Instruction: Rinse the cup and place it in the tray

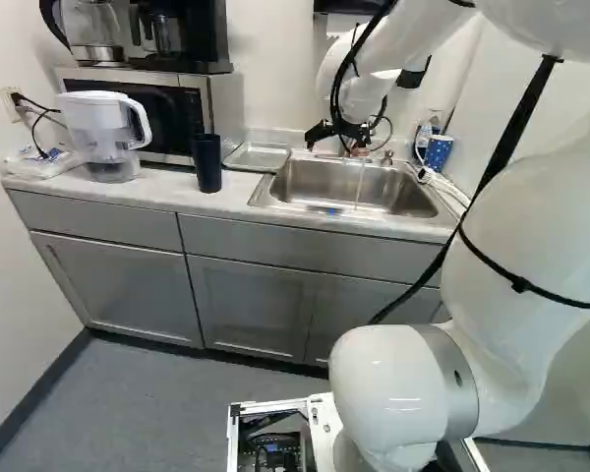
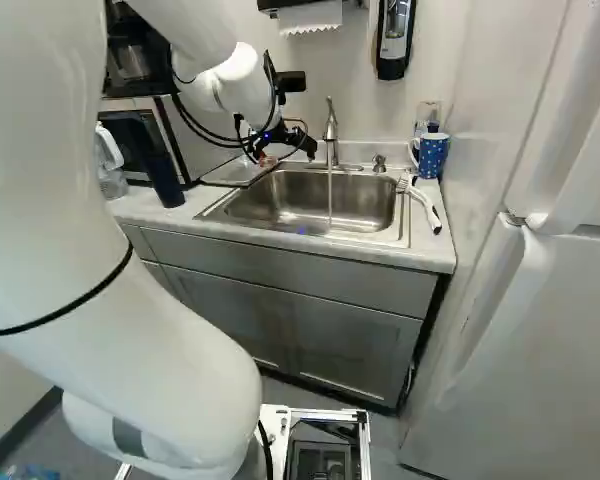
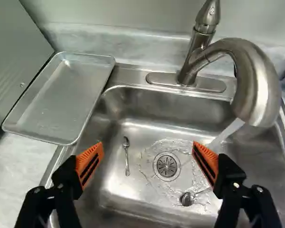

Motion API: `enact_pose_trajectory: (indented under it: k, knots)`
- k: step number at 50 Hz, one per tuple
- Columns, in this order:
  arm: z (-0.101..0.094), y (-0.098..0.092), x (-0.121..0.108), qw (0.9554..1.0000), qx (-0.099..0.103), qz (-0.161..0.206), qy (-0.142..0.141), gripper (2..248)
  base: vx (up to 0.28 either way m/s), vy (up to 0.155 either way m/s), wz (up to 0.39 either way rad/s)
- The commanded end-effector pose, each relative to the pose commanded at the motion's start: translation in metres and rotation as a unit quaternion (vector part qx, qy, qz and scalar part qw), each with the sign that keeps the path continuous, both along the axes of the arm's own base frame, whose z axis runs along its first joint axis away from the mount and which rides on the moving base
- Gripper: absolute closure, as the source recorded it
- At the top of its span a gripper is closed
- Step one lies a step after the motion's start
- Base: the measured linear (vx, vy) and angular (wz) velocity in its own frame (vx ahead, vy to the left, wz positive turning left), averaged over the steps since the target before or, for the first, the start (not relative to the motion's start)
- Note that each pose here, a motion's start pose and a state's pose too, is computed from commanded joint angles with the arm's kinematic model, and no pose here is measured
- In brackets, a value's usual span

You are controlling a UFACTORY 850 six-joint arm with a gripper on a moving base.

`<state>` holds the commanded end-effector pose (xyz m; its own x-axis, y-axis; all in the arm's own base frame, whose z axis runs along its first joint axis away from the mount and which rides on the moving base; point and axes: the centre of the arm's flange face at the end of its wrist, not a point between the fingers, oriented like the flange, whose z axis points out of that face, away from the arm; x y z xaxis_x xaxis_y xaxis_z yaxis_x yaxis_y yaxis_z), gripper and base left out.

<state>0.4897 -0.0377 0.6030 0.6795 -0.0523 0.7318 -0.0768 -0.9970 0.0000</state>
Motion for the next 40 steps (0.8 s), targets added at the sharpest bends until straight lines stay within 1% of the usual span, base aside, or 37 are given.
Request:
enact_pose_trajectory:
  k: [40]
  knots:
    - [-0.001, -0.026, -0.032, 0.9995, 0.0, -0.031, -0.001, 3, 0.0, 0.0, 0.0]
